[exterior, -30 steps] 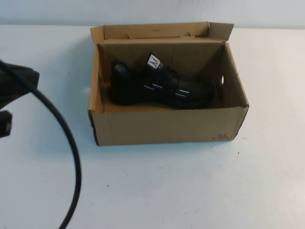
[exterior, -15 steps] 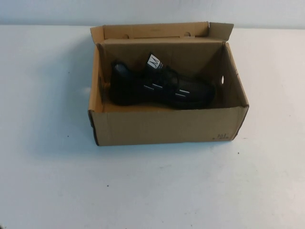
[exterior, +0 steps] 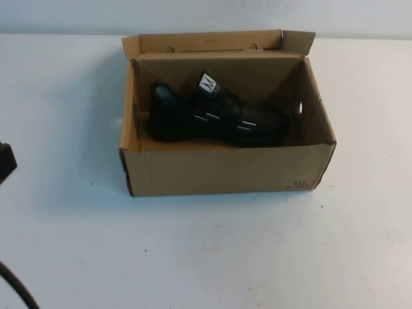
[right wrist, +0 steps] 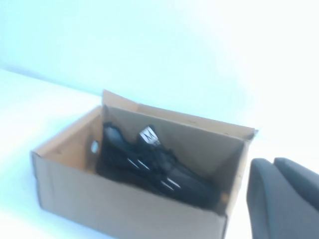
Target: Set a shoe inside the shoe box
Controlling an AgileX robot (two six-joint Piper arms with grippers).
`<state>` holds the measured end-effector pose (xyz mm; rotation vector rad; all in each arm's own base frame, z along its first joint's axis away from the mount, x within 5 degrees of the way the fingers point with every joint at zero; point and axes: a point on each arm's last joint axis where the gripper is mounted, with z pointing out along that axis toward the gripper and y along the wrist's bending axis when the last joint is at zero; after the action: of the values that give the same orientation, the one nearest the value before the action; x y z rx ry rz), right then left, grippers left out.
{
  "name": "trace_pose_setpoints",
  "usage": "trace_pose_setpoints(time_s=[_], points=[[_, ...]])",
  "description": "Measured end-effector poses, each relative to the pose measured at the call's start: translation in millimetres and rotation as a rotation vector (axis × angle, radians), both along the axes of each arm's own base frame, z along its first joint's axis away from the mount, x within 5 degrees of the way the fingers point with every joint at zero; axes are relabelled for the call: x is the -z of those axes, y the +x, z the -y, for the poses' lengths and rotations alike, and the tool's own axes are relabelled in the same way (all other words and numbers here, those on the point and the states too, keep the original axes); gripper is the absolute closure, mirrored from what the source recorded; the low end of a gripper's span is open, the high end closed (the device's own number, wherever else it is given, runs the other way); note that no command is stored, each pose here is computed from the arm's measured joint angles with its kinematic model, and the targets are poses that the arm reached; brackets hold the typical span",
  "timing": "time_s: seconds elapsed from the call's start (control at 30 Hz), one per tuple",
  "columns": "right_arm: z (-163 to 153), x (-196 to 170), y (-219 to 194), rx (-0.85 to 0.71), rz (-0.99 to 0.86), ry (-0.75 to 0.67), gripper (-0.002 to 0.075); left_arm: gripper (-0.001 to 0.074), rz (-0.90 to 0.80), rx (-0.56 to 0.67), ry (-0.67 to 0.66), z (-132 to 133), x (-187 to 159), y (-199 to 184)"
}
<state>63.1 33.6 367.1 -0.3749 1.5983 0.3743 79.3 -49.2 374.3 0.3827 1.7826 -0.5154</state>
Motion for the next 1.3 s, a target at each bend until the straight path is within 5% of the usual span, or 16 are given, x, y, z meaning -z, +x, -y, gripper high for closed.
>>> trace_pose_setpoints(time_s=[0.27, 1.3], points=[[-2, 55, 10, 0.021, -0.041, -0.034, 0.0742, 0.0736, -0.077, -0.055, -0.038, -1, 42, 13], [-2, 52, 11, 0.026, -0.006, -0.017, 0.0742, 0.0736, -0.041, -0.051, -0.070, -2, 38, 5]])
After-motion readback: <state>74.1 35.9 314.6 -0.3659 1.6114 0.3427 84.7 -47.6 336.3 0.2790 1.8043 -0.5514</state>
